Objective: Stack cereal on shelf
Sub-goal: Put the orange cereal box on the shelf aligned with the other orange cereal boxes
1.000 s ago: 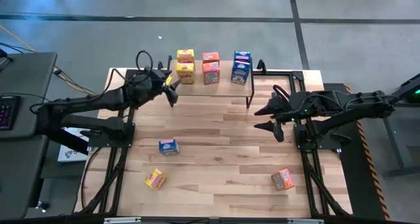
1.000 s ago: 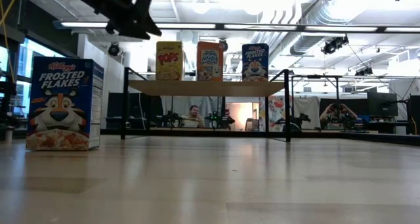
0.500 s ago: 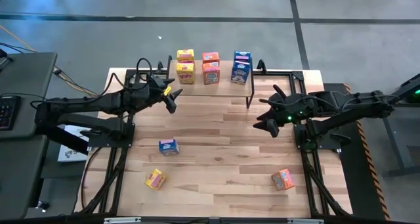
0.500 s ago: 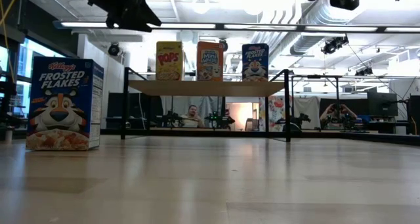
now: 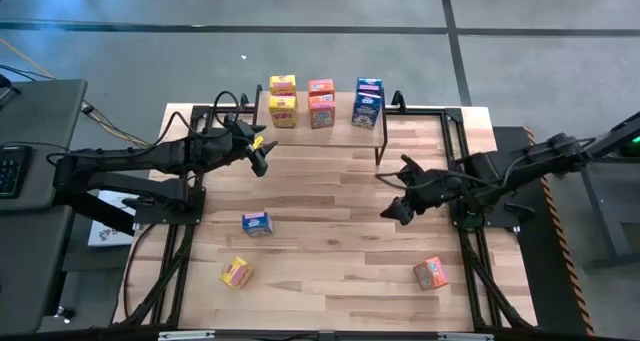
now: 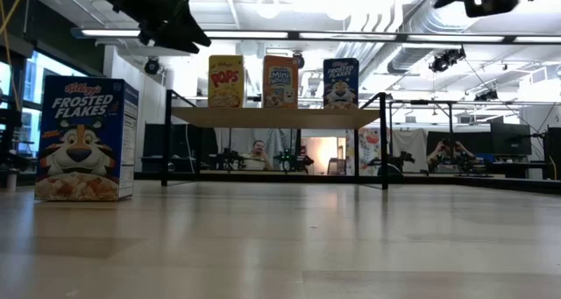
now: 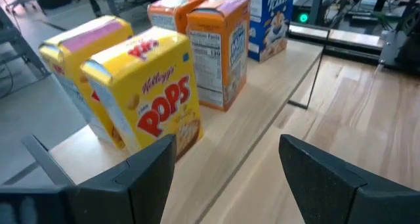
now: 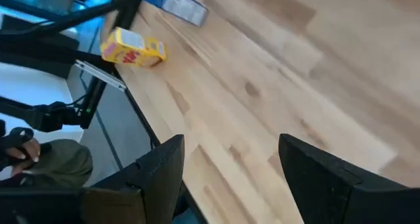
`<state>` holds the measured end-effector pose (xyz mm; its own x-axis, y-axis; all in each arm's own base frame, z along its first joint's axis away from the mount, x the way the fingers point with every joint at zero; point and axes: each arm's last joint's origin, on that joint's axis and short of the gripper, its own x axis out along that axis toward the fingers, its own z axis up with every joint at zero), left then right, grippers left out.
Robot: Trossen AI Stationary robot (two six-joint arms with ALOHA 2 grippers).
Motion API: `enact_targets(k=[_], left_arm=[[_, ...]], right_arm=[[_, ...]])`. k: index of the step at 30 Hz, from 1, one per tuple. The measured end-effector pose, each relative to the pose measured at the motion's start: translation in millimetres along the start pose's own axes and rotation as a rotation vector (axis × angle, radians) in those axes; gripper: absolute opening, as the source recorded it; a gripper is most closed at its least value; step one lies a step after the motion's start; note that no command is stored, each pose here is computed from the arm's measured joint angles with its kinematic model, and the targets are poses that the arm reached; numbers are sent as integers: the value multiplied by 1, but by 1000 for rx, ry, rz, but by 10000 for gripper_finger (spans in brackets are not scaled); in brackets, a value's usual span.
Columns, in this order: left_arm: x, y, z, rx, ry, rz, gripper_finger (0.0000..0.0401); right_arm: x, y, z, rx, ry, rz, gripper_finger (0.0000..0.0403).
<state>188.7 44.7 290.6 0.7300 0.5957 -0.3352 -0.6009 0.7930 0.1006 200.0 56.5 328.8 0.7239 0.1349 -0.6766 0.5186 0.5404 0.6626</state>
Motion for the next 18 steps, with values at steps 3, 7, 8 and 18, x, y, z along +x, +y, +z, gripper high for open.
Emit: enact_targets(k=[3,7,8,18], left_arm=[[0,0,0,-12,3,0,262],[0,0,0,-18,3,0,262],[0,0,0,-19,3,0,262],[0,0,0,-44,1,0,262]], right_arm=[[3,1,-9,53,37,-24,241],[7,5,-20,104,56,-41,241],[6,6,-22,110,63,-42,241],[-22,49,-41,12,45,-137,241]])
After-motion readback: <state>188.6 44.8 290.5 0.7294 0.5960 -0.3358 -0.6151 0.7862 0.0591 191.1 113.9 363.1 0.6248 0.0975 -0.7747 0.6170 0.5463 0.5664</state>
